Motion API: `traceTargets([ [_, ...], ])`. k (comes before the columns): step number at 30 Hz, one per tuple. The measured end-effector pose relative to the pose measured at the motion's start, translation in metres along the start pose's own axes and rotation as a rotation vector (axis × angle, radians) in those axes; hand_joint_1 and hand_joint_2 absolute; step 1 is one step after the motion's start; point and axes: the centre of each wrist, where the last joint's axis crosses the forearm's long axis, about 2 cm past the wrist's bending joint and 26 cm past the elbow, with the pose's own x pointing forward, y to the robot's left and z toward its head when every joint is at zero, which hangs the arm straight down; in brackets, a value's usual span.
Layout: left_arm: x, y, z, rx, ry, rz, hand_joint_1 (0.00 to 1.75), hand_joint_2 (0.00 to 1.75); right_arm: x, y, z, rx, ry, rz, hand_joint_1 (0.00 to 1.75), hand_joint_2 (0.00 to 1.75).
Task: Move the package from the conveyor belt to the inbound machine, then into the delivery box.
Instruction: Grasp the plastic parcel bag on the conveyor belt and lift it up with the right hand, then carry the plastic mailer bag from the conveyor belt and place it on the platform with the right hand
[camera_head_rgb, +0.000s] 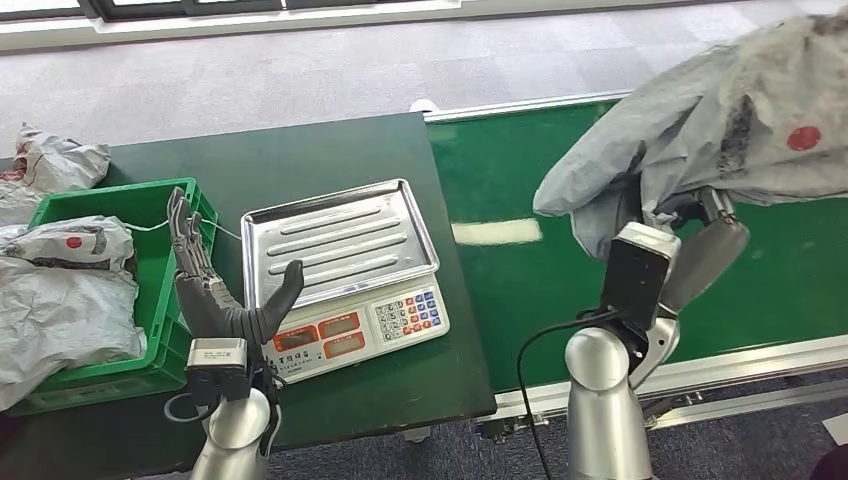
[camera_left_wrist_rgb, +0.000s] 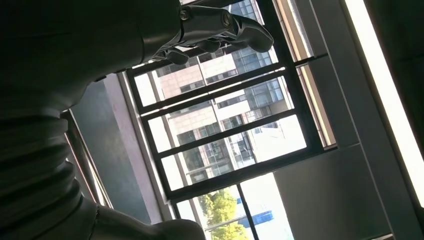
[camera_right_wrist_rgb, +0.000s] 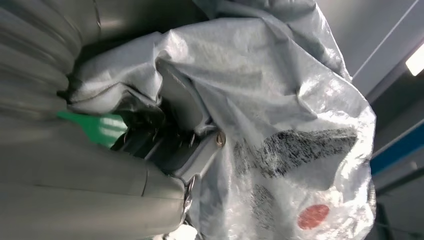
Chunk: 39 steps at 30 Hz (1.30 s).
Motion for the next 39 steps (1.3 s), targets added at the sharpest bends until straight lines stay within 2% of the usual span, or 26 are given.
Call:
traceTargets([
  [5, 0.001, -0.01, -0.004, 0.033, -0.02, 0.062, 0.0, 1.75, 0.026, 0.087, -0.011, 0.398, 0.06, -0.206, 1.75, 1.75],
  [9, 0.0, -0.014, -0.006, 0.035, -0.021, 0.084, 0.0, 1.75, 0.042, 0.124, -0.006, 0.57, 0.047, -0.211, 1.75, 1.75],
  [15, 0.0, -0.015, -0.01, 0.068, -0.015, 0.101, 0.0, 1.75, 0.051, 0.147, 0.009, 0.755, 0.052, -0.143, 1.75, 1.75],
  [27, 0.001, -0.016, -0.016, 0.073, -0.026, 0.114, 0.0, 1.75, 0.048, 0.158, 0.026, 0.896, 0.076, -0.117, 1.75, 1.75],
  [28, 0.001, -0.016, -0.016, 0.072, -0.027, 0.115, 0.0, 1.75, 0.047, 0.159, 0.027, 0.907, 0.082, -0.116, 1.45, 1.75],
  [31, 0.001, -0.016, -0.018, 0.063, -0.032, 0.122, 0.0, 1.75, 0.043, 0.16, 0.03, 0.978, 0.115, -0.132, 0.14, 1.75],
  [32, 0.001, -0.017, -0.019, 0.057, -0.035, 0.125, 0.0, 1.75, 0.042, 0.16, 0.032, 1.019, 0.127, -0.144, 0.0, 1.75],
  [35, 0.001, -0.019, -0.022, 0.04, -0.045, 0.131, 0.0, 1.75, 0.035, 0.161, 0.04, 1.128, 0.151, -0.161, 0.0, 1.75],
  [39, 0.001, -0.02, -0.025, 0.036, -0.051, 0.131, 0.0, 1.75, 0.028, 0.159, 0.047, 1.164, 0.166, -0.147, 0.0, 1.75],
])
